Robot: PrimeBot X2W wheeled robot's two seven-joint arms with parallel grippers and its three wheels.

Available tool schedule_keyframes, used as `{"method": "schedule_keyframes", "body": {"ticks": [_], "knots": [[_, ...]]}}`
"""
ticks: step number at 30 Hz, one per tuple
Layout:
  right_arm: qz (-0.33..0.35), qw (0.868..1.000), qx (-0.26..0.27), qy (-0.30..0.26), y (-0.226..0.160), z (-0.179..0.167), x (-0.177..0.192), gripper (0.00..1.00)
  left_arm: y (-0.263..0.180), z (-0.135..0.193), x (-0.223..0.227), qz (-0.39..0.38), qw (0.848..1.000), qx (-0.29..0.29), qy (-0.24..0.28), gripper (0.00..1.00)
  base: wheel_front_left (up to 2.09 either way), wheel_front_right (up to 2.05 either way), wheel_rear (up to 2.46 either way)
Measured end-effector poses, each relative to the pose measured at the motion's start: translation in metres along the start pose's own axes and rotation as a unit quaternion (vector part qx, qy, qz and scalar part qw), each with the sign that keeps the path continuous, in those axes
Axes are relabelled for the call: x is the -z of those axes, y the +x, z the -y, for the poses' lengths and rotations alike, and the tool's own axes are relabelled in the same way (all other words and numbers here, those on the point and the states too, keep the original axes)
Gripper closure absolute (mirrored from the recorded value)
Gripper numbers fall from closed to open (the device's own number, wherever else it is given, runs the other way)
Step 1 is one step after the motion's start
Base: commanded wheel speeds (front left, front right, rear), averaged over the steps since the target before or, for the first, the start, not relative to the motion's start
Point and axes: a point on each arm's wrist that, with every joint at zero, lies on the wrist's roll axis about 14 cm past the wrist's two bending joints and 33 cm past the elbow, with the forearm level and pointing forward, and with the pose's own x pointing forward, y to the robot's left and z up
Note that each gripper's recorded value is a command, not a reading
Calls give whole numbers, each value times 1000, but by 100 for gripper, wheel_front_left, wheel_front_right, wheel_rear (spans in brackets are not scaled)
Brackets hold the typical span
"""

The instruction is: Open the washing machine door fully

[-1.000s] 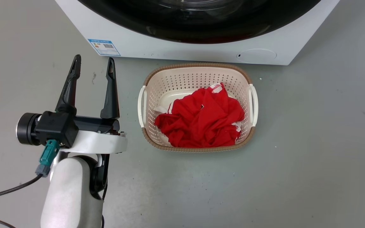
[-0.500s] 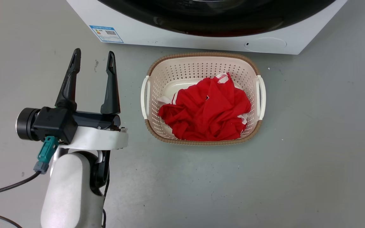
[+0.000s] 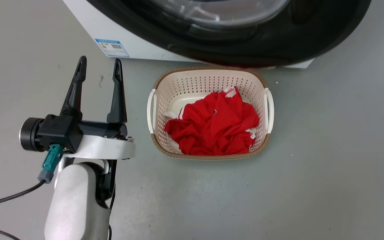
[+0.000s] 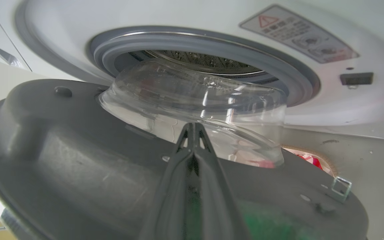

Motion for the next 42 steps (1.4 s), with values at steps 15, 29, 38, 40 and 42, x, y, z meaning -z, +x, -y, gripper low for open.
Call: {"method": "schedule_keyframes", "body": {"ticks": [15, 29, 38, 40, 42], "knots": [[-80, 994, -75, 9, -29, -41, 75, 100, -28, 6, -27, 12, 1000, 8, 10, 0, 0, 0, 0], [-141, 975, -171, 9, -48, -94, 153, 100, -52, 9, -45, 21, 1000, 14, 17, 0, 0, 0, 0], [-169, 964, -204, 4, -51, -112, 182, 100, -59, 13, -45, 17, 999, 21, 17, 0, 0, 0, 0], [-172, 963, -206, 5, -52, -112, 187, 100, -61, 13, -43, 15, 1000, 22, 16, 0, 0, 0, 0], [-174, 962, -210, 8, -52, -113, 190, 100, -62, 13, -42, 13, 1000, 21, 16, 0, 0, 0, 0]]}}
